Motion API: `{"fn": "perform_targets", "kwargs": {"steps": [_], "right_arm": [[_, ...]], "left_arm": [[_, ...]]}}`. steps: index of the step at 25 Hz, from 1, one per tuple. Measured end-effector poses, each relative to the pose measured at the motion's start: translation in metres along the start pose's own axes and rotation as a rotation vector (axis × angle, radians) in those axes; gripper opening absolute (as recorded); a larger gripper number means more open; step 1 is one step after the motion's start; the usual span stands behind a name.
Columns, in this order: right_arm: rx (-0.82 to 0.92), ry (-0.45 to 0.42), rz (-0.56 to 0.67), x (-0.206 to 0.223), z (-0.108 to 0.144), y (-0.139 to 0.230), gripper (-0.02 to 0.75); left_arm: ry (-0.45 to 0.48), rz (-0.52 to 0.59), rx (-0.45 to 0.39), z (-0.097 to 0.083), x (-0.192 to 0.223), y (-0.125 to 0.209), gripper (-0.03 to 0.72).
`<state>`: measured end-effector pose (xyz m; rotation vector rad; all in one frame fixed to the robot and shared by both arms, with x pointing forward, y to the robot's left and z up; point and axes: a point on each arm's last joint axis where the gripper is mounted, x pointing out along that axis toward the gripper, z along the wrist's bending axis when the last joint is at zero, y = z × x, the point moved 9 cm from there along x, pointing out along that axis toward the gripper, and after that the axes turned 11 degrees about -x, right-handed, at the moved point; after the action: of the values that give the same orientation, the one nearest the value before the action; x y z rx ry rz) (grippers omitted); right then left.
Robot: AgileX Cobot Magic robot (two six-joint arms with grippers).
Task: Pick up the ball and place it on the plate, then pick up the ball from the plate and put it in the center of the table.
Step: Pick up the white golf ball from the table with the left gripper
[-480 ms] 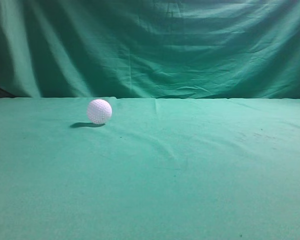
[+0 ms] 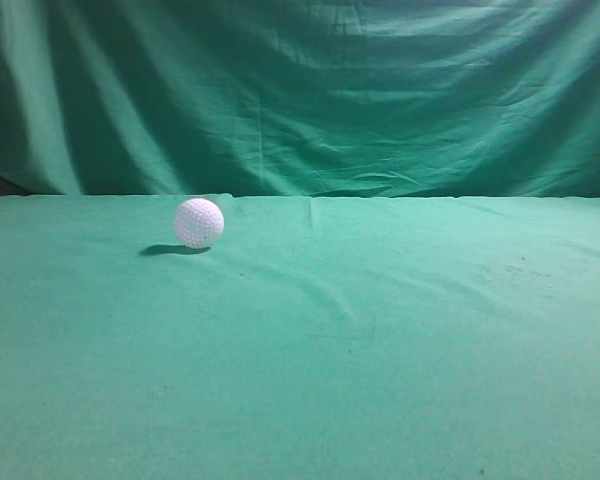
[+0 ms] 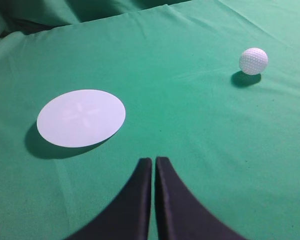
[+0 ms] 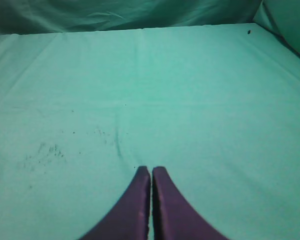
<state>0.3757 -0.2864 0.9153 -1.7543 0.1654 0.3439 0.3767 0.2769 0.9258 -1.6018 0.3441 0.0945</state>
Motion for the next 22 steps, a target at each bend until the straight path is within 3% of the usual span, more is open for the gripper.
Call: {"fn": "perform_targets", "kwargs": {"steps": [16,18,22], "right_arm": [[0.000,0.000,0.000,0.000,0.000,0.000,0.000],[0.000,0.000,0.000,0.000,0.000,0.000,0.000],[0.000,0.000,0.000,0.000,0.000,0.000,0.000]], "left_arm": [[0.000,-0.018,-0.001,0.000,0.000,-0.003,0.000],[0.015,-0.087,-0.052,-0.002,-0.001,-0.016,0.000],[0.026,-0.335,-0.180,0.001,-0.010,-0.059,0.000]]}}
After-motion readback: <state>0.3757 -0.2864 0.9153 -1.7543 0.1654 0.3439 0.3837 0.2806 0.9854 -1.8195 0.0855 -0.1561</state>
